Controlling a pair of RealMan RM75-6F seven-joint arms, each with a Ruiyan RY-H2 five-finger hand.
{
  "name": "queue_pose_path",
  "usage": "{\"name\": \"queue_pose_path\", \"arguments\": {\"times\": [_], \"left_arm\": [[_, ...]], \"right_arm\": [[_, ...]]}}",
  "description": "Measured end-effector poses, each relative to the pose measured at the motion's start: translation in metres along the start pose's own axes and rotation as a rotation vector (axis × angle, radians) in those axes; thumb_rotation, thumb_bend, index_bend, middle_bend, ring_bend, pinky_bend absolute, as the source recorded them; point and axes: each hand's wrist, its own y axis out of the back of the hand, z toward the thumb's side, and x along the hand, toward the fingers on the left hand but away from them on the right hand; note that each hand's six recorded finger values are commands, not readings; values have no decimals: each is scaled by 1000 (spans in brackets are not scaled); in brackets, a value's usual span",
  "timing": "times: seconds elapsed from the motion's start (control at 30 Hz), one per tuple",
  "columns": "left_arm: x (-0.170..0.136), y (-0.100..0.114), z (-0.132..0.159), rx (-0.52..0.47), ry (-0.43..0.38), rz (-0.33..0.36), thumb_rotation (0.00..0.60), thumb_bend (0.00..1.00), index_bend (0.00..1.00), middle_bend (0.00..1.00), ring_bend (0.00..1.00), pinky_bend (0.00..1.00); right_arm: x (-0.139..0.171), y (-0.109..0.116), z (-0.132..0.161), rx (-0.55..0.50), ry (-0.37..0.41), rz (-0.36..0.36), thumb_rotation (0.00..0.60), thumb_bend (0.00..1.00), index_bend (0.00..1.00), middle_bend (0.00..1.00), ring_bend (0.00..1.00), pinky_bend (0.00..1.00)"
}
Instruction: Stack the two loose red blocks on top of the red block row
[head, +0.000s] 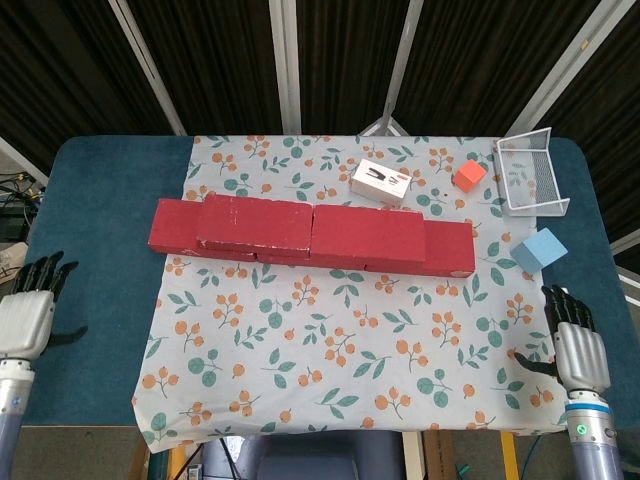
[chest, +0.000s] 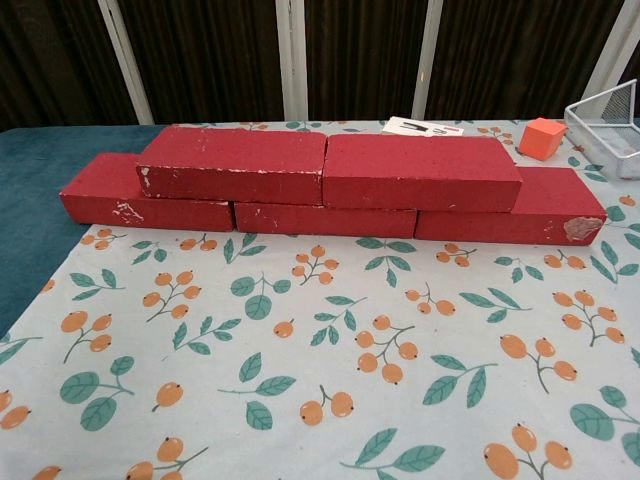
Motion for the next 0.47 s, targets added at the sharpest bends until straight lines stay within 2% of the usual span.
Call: {"name": "queue_pose_path", "arguments": {"times": [0.13, 0.47], "left_arm": [[-14, -8, -4, -51, -7, -1, 600, 0, 139, 7, 0, 27], [-23, -2, 7, -64, -69, 51, 600, 0, 136, 6, 0, 27]], "right_arm": [[5, 3, 1, 0, 10, -3, 600, 52, 20, 24, 0, 0], [13, 11, 8, -1, 62, -49, 600, 53, 20, 25, 0, 0]]}}
